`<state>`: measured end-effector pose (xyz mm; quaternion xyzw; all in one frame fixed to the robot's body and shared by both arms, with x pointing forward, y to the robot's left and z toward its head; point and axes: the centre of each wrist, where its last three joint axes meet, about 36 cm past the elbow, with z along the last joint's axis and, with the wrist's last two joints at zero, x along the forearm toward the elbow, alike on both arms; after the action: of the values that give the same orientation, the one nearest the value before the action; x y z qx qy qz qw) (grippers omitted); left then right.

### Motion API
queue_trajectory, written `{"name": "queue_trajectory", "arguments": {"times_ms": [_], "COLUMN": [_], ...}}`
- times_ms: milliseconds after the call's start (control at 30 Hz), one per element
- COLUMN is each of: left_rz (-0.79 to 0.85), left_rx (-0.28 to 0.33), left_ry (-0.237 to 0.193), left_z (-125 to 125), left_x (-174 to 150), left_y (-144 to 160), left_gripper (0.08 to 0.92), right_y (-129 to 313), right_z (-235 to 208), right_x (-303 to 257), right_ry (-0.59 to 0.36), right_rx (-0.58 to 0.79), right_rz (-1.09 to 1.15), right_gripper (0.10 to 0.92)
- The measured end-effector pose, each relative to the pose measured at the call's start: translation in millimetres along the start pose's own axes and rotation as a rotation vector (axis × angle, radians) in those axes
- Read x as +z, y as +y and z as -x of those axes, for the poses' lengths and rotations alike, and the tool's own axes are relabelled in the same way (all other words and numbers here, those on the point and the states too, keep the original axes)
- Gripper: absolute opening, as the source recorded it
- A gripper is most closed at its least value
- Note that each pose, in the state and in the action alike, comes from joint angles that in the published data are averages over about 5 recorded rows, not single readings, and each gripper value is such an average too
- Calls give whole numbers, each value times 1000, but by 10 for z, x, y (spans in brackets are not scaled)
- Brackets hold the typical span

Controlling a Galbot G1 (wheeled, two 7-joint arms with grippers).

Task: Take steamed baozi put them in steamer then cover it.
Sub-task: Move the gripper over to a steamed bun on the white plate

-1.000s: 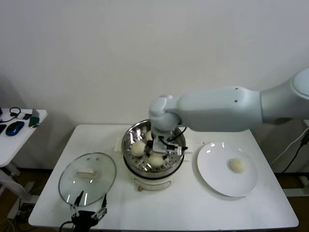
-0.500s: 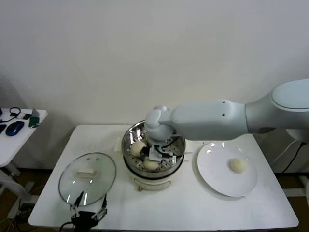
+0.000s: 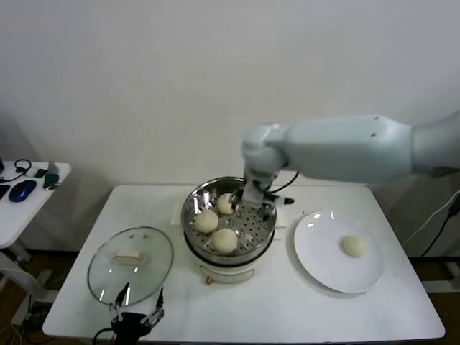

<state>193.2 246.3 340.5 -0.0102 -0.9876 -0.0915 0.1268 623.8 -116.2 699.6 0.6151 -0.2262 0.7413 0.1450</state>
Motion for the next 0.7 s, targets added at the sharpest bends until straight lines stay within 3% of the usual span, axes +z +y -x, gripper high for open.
{"name": "queue_trajectory", "arguments": {"times_ms": [133,300,500,700], "left_rz": [0,1,7,10], "left_rx": [8,13,15,9], "left_ry": [-6,-17,-21,-13], "left_z": [15,30,47,26], "left_x": [-12,-41,-54,-43], "left_y": [-13,-7,17,36], "left_gripper": [823,823,823,823], "right_y": [454,1214,2024,2499], "right_z": [-243,-232,163,708], "right_x": [470,950,1241,1340], "right_ry": [37,68,68,37], "right_rx": [-1,-33,-75,-114], "right_rz": [251,522,751,884], "right_gripper": [823,823,823,823]}}
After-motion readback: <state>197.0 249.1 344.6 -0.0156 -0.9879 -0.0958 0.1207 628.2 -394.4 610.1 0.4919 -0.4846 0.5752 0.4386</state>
